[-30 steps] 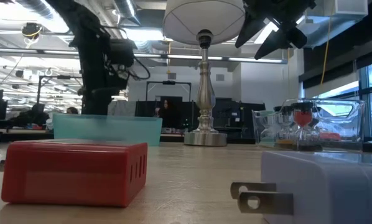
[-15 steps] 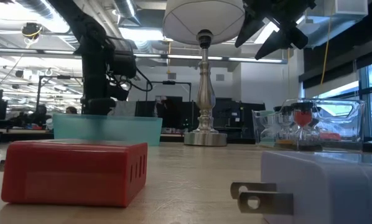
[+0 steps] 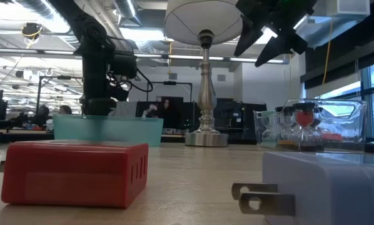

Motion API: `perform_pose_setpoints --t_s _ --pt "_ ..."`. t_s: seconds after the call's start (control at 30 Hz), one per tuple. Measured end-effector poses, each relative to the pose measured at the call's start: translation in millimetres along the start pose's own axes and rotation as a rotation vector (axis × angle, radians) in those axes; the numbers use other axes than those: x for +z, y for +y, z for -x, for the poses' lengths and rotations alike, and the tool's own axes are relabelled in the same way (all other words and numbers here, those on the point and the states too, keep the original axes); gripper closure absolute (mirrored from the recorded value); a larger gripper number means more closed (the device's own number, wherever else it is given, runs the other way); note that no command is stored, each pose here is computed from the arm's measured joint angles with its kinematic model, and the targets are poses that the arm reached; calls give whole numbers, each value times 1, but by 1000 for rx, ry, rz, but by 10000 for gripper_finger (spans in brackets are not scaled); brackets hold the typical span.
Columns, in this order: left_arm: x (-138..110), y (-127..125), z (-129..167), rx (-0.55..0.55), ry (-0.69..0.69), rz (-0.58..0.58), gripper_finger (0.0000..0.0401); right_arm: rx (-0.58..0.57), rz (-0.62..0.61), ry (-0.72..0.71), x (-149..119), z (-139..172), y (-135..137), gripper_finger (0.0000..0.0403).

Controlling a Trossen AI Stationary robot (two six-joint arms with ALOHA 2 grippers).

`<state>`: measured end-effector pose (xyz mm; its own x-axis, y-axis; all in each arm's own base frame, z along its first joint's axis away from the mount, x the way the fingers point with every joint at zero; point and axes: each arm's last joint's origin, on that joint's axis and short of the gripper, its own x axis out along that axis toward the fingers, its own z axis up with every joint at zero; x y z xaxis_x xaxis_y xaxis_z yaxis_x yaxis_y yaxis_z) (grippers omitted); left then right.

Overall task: Pick & Place Office items
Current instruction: Put the white digital timer into the green bin, then put the right violet charger adapter into the gray bin

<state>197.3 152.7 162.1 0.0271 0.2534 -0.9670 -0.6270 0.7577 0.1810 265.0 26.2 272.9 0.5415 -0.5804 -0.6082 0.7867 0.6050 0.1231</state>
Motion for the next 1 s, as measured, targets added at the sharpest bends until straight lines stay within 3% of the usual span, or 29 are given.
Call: perform_pose_setpoints --t_s 0.23,0.37,0.6,0.83,1.0 --pt "18 8 37 85 39 -17 177 7 -4 11 -4 -6 6 52" --pt "35 9 68 99 -43 13 187 65 -28 36 -3 -6 9 52" --pt "45 -6 130 -64 -293 79 202 169 -40 127 -4 -6 14 52" --pt "19 -25 181 -212 -483 206 210 240 -68 184 -4 -5 17 52" --pt "-3 -40 206 -315 -557 281 212 419 131 222 -9 4 29 52"
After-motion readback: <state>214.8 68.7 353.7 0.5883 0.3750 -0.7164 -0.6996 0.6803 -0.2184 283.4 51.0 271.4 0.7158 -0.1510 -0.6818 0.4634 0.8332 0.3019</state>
